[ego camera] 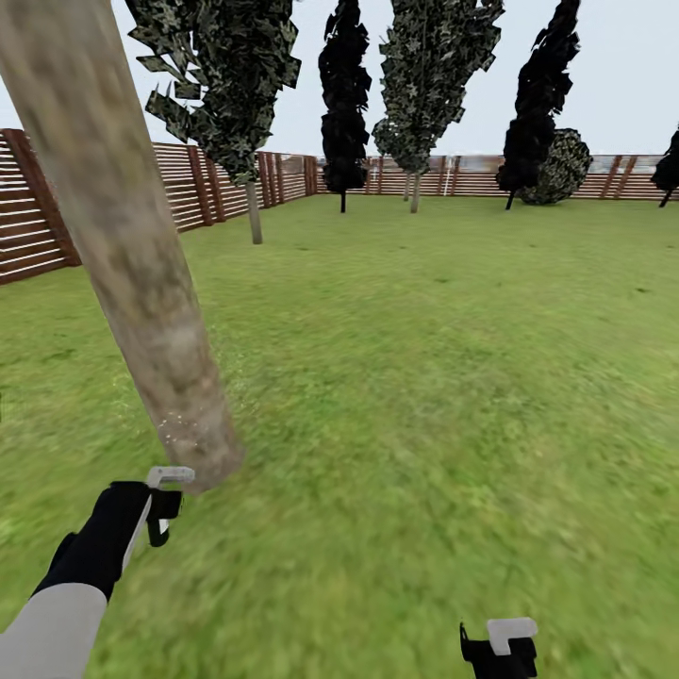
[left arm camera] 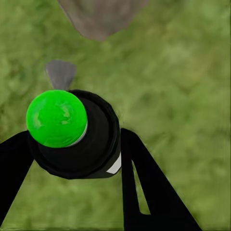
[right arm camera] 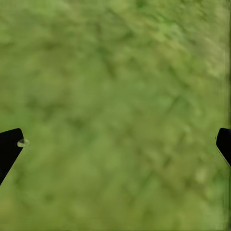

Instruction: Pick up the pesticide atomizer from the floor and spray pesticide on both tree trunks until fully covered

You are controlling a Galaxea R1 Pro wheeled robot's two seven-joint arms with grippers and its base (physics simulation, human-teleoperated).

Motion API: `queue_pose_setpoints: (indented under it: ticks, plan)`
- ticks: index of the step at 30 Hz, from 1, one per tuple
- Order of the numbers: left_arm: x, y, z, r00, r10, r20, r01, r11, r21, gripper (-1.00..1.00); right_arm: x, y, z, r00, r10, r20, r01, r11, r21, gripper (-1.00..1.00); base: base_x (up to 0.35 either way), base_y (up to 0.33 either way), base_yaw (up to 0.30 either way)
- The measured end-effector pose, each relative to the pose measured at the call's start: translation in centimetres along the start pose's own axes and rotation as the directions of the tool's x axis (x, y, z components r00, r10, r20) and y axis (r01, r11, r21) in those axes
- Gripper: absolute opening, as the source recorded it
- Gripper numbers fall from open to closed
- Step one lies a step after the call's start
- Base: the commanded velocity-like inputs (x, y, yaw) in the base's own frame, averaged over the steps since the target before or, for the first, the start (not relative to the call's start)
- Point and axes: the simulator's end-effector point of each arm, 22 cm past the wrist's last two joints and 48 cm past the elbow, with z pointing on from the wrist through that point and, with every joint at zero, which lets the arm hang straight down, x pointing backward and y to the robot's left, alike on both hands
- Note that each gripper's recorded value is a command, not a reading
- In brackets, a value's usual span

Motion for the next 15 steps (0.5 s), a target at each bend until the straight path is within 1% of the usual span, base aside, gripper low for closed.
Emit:
queue_pose_setpoints:
  ticks: [1, 2, 4, 5, 7, 8, 10, 12, 13, 15]
  plan:
    - [0.0, 0.4, 0.0, 1.0, -0.003, -0.002, 0.003, 1.0, -0.005, -1.0, 0.0, 0.0, 0.0, 1.0, 0.0, 0.0, 0.0, 1.0, 0.0, 1.0, 0.178, -0.22, 0.241]
    - [0.2, 2.2, -0.1, 1.0, 0.001, -0.005, -0.001, 0.999, -0.032, -1.0, 0.0, 0.0, 0.0, 1.0, 0.0, 0.0, 0.0, 1.0, 0.0, 1.0, 0.183, -0.22, 0.259]
    - [0.4, 5.0, -0.2, 1.0, 0.001, -0.009, -0.002, 0.998, -0.064, -1.0, 0.0, 0.0, 0.0, 1.0, 0.0, 0.0, 0.0, 1.0, 0.0, 1.0, 0.192, -0.22, 0.274]
    - [0.6, 5.3, -0.1, 1.0, -0.002, -0.011, 0.002, 0.998, -0.063, -1.0, 0.0, 0.0, 0.0, 1.0, 0.0, 0.0, 0.0, 1.0, 0.0, 1.0, 0.2, -0.22, 0.277]
    - [0.7, 4.7, 0.0, 1.0, -0.004, -0.012, 0.003, 0.999, -0.051, -1.0, 0.0, 0.0, 0.0, 1.0, 0.0, 0.0, 0.0, 1.0, 0.0, 1.0, 0.219, -0.206, 0.273]
    - [0.4, 3.7, -0.1, 1.0, -0.007, -0.005, 0.007, 0.999, -0.035, -1.0, 0.0, 0.0, 0.0, 1.0, 0.0, 0.0, 0.0, 1.0, 0.0, 1.0, 0.234, -0.189, 0.121]
    - [-0.2, 0.2, -0.1, 1.0, -0.013, 0.003, 0.013, 1.0, 0.016, -1.0, 0.0, 0.0, 0.0, 1.0, 0.0, 0.0, 0.0, 1.0, 0.0, 1.0, 0.237, -0.185, 0.037]
    - [-1.0, -1.6, -0.4, 1.0, -0.012, 0.018, 0.012, 0.999, 0.039, -1.0, 0.0, 0.0, 0.0, 1.0, 0.0, 0.0, 0.0, 1.0, 0.0, 1.0, 0.238, -0.184, 0.01]
    - [-1.7, -2.0, -0.6, 0.999, -0.012, 0.03, 0.011, 0.999, 0.043, -1.0, 0.0, 0.0, 0.0, 1.0, 0.0, 0.0, 0.0, 1.0, 0.0, 1.0, 0.238, -0.184, 0.002]
    - [-2.6, -1.1, -0.9, 0.999, -0.013, 0.045, 0.012, 1.0, 0.029, -1.0, 0.0, 0.0, 0.0, 1.0, 0.0, 0.0, 0.0, 1.0, 0.0, 1.0, 0.238, -0.181, 0.001]
